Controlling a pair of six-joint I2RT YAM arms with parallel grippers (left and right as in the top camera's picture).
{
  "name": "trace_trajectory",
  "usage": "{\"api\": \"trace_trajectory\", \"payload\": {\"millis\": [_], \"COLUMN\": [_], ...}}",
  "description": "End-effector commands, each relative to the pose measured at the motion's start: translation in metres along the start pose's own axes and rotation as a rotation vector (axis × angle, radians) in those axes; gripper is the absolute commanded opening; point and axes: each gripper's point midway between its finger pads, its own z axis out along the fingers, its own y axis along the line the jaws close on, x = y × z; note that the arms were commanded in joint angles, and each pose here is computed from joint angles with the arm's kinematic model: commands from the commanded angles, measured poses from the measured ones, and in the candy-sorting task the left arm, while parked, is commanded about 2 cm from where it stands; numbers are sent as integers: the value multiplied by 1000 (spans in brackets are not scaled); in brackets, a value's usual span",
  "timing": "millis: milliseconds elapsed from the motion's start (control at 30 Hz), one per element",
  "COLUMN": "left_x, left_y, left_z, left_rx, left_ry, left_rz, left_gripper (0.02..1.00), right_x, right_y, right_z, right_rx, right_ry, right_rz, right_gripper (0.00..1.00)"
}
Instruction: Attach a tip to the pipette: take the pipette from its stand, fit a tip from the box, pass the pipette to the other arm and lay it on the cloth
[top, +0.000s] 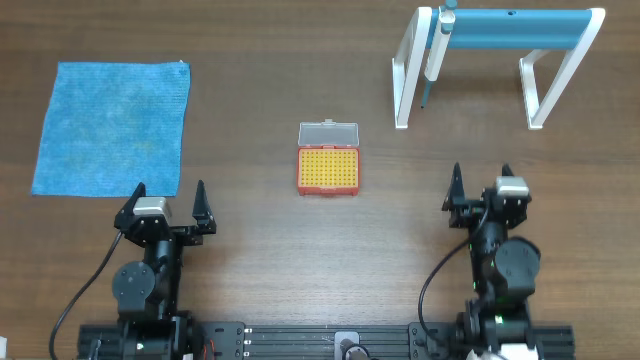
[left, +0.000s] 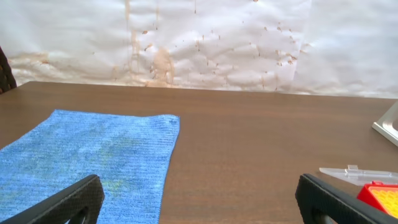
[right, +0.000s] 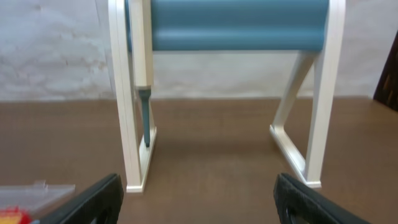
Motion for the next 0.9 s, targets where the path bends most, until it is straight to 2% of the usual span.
{"api": "trace_trajectory", "payload": {"millis": [33, 100, 200, 567, 767, 900], "left_x": [2, 2, 2, 2, 2, 2], "left_y": [2, 2, 2, 2, 2, 2], "left_z": [0, 0, 0, 0, 0, 0], "left_rx": [-12, -12, -12, -12, -12, -12], "left_ry": [4, 4, 4, 4, 4, 4], "left_rz": [-9, -9, -9, -9, -9, -9], "left_gripper": [996, 998, 996, 996, 998, 996], "right_x": [-21, -25, -31, -37, -39, -36], "right_y": [11, 20, 28, 33, 35, 37], "right_z": [28, 40, 60, 126, 148, 157], "right_rx": [-60, -106, -130, -134, -134, -139], "right_ry": [-23, -33, -62, -53, -58, -56], "right_rz": [-13, -14, -8, -8, -6, 65], "right_gripper": [787, 787, 787, 787, 790, 787]}}
